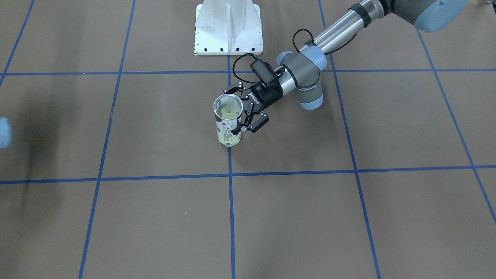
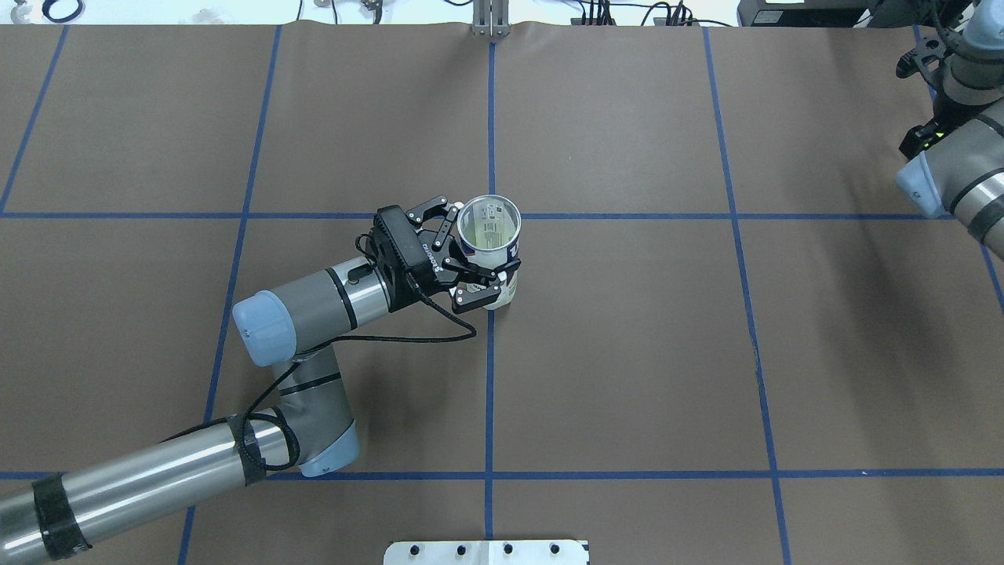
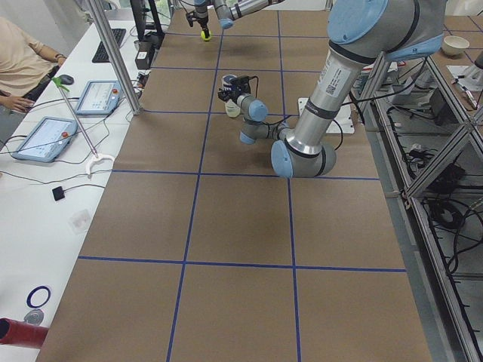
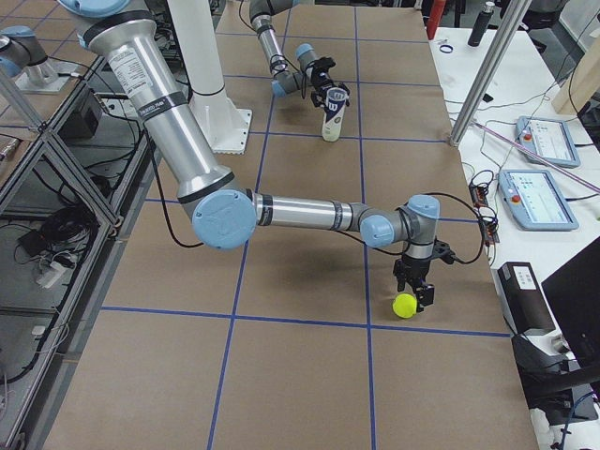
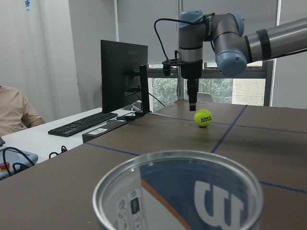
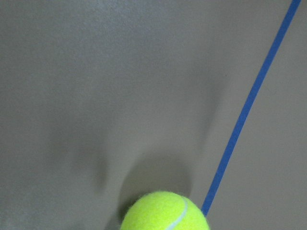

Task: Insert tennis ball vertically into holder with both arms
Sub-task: 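Move the right gripper back to the second tennis ball and grasp it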

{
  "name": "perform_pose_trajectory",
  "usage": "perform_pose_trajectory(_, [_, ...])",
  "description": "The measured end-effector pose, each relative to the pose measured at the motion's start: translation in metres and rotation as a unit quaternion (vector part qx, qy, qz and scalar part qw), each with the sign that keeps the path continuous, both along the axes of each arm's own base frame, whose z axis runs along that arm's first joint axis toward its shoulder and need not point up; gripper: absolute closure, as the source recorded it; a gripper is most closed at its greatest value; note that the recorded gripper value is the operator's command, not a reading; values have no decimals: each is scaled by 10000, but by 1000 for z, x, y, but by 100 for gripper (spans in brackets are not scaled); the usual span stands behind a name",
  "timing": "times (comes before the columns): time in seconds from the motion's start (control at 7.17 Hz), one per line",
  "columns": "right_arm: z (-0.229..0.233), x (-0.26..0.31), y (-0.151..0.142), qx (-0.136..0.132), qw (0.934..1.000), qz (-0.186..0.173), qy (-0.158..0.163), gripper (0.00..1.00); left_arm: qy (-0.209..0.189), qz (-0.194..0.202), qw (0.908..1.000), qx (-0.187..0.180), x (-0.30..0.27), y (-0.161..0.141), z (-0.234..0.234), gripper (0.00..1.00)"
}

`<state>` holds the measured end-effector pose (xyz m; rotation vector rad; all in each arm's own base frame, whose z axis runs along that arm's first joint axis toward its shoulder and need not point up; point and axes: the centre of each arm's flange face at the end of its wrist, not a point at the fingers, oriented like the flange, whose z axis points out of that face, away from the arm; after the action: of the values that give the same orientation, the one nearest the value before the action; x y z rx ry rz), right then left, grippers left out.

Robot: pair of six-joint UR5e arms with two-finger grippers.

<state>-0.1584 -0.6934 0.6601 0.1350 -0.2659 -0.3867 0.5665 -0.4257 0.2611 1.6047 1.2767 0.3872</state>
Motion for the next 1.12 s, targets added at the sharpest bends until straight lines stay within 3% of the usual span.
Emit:
perform_pose_trajectory(0.14, [7,-4,5,1,9999,-33,136,15,-1,1,10000,0,0,0,0,1])
perform_pose_trajectory(0.28, [12,-9,9,1,9997,-56,227,34,0,2,10000,1,0,0,0,1])
perform_pose_trajectory(0.42, [14,-12,11,-1,9996,-67,275,75,3,3,10000,1,0,0,-1,1])
perform_pose_trajectory(0.56, [14,-14,11,7,9995,-66,298,93,9,4,10000,0,0,0,-1,1])
perform_pose_trajectory(0.84, [-5,-5,2,96,9998,57,182,100,20,5,10000,3,0,0,-2,1])
perform_pose_trajectory(1.12, [-43,23,-14,32,9985,258,-488,100,21,6,10000,3,0,0,-2,1])
